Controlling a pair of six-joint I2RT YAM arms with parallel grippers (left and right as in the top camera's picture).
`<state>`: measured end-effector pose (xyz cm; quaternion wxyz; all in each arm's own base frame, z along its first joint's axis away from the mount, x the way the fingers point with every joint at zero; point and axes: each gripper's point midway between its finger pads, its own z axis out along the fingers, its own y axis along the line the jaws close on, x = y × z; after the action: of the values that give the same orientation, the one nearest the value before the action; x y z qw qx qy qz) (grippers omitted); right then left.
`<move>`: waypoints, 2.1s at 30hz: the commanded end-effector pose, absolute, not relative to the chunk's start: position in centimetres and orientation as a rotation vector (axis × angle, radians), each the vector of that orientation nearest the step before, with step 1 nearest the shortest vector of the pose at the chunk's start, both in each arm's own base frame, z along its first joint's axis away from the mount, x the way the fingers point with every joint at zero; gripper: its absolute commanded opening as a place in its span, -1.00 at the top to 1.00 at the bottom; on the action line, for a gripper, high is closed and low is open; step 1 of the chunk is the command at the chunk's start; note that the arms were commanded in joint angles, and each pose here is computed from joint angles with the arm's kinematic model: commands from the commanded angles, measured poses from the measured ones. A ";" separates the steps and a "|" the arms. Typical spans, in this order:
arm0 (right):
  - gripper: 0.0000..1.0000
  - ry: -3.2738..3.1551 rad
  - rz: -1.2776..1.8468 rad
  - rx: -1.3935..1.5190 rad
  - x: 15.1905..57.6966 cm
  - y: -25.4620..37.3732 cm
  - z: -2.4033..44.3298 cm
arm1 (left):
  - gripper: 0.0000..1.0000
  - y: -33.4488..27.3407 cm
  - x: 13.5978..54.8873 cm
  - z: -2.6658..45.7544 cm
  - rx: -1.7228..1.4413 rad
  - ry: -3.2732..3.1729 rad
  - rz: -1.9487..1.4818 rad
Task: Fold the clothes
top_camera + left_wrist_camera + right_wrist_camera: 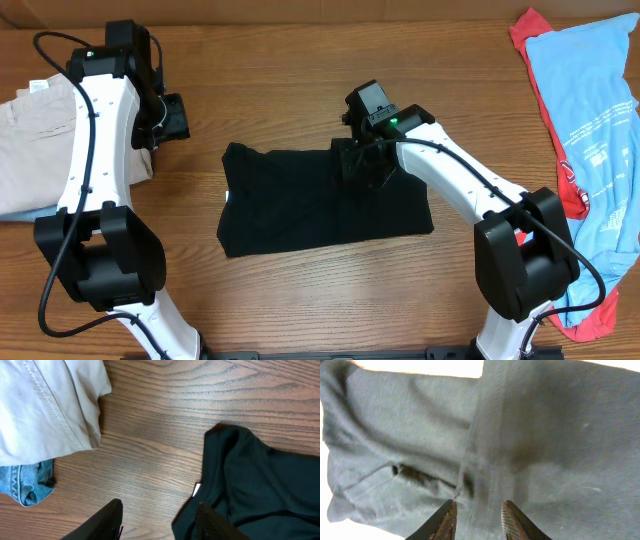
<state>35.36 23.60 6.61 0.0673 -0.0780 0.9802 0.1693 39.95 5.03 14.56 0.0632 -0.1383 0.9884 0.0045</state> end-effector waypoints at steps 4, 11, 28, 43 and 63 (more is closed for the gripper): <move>0.33 2.916 0.485 -0.283 36.2 22.9 7.8 | -0.01 5.0 39.9 14.3 -0.424 2.995 -0.004; 0.25 2.845 0.219 -0.114 37.9 17.9 10.7 | -0.09 4.4 39.7 14.3 -0.423 3.006 -0.053; -0.12 2.923 -0.022 0.094 36.5 11.1 11.1 | -0.45 -2.9 36.5 9.4 -0.023 3.070 -0.704; -0.12 2.941 -0.038 0.118 36.3 10.0 10.9 | -0.52 -4.8 35.0 1.8 0.109 3.016 -0.724; -0.12 2.956 -0.047 0.117 35.9 9.9 10.9 | 0.25 -7.6 33.5 -0.3 0.156 3.081 -0.635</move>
<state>35.22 10.10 9.43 0.0680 0.0362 0.9969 -0.0166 34.43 -8.18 0.70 0.0176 0.0614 0.9727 -0.2231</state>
